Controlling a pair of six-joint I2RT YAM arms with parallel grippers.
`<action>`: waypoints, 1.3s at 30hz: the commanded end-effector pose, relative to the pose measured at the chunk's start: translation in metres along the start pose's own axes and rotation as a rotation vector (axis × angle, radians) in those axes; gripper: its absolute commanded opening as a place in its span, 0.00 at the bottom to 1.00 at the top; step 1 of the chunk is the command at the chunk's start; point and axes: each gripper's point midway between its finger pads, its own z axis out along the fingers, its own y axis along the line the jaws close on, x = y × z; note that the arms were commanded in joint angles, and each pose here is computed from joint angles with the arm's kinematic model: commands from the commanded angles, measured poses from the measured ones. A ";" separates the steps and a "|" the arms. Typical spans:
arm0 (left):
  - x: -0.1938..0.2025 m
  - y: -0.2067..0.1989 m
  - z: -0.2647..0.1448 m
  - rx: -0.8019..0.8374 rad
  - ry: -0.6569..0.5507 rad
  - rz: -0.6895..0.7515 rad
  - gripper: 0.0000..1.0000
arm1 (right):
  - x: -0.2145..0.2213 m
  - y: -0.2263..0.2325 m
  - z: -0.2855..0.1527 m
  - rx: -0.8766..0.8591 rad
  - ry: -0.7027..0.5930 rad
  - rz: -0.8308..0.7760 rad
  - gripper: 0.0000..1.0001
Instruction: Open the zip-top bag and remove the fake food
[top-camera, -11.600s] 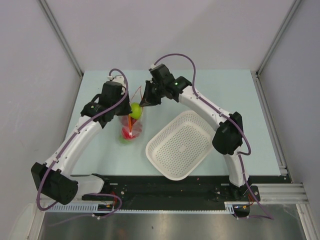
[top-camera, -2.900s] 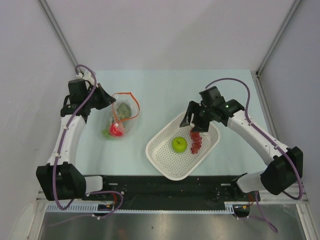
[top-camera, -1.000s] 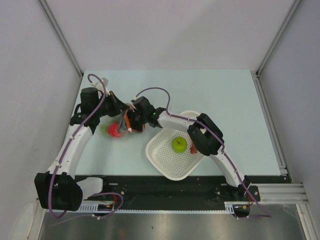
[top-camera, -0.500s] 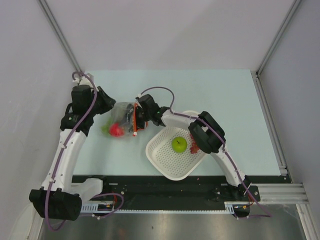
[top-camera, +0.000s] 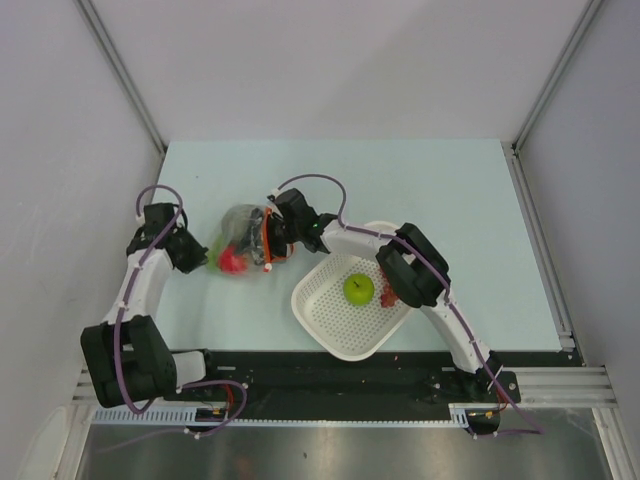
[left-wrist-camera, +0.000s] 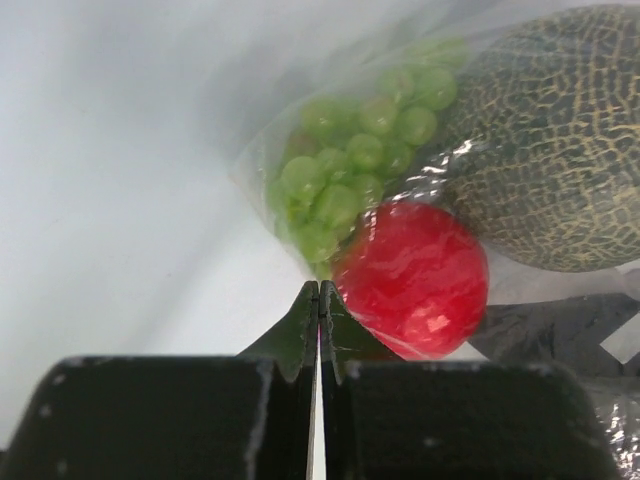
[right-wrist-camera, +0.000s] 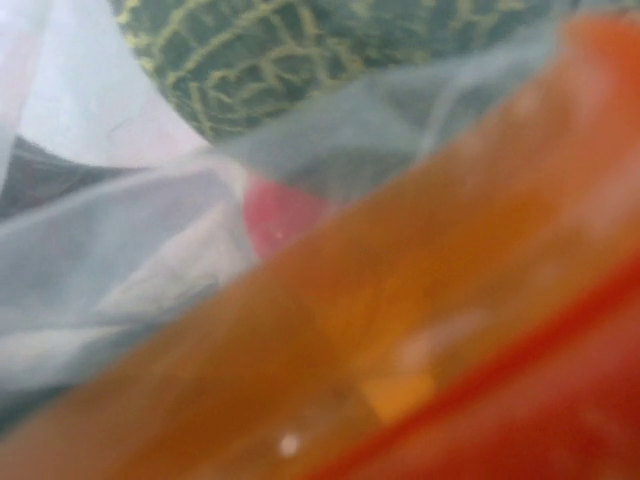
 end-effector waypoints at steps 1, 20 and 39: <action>-0.013 -0.020 0.012 0.103 -0.036 -0.013 0.00 | 0.000 0.020 0.004 -0.061 0.015 -0.036 0.84; 0.034 -0.036 0.046 0.147 0.135 -0.042 0.00 | 0.009 0.000 0.026 0.016 0.038 0.010 0.82; 0.018 -0.014 0.044 0.090 0.092 -0.104 0.00 | -0.027 0.012 -0.114 0.213 -0.049 0.052 0.03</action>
